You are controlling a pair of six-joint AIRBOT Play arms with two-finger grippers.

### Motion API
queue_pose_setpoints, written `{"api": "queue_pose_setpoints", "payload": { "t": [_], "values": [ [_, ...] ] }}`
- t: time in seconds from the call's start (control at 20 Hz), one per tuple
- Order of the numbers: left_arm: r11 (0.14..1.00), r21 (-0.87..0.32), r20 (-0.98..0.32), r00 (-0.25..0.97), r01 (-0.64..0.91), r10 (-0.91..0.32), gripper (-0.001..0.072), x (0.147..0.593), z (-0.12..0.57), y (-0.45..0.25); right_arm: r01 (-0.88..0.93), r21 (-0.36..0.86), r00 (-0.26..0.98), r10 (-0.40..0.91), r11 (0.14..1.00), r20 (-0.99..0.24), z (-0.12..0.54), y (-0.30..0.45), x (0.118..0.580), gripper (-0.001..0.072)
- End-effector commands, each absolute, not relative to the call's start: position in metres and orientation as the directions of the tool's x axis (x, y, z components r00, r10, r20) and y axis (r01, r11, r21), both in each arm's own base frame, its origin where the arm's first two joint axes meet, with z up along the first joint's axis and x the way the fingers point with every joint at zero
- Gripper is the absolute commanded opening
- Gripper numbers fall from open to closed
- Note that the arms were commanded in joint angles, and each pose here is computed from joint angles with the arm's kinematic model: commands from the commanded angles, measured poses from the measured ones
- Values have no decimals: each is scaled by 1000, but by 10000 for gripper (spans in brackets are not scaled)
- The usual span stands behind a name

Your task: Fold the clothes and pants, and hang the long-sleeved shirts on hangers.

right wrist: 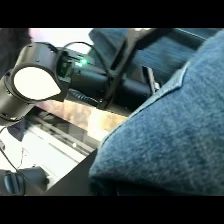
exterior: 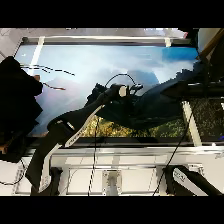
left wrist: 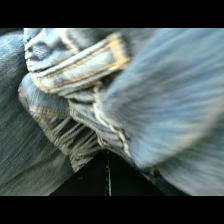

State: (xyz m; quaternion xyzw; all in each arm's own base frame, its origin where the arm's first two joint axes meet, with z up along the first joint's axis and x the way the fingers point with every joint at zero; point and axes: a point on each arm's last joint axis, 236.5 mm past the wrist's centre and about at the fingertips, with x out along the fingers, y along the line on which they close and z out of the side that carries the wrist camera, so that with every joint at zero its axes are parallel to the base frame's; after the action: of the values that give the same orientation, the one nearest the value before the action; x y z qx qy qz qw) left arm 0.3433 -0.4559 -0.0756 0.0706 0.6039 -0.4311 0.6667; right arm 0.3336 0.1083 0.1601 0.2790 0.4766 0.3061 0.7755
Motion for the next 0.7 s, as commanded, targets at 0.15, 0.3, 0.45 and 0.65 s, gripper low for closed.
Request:
{"api": "queue_pose_setpoints", "payload": {
  "t": [0.15,0.3,0.45,0.65],
  "values": [
    [719,-196,-981,-122,667,-153,21,371,-27,-294,-249,746,380,770,618,-512,158,193,368,42],
    [782,-99,-995,-39,616,-96,21,396,18,-224,-246,753,428,765,611,-481,148,238,391,42],
    [835,-80,-989,61,545,-134,21,412,62,-183,-225,758,444,757,612,-479,114,293,406,42],
    [868,-65,-979,137,492,-150,21,418,94,-153,-234,740,597,694,631,-403,91,356,437,45]
  ]
}}
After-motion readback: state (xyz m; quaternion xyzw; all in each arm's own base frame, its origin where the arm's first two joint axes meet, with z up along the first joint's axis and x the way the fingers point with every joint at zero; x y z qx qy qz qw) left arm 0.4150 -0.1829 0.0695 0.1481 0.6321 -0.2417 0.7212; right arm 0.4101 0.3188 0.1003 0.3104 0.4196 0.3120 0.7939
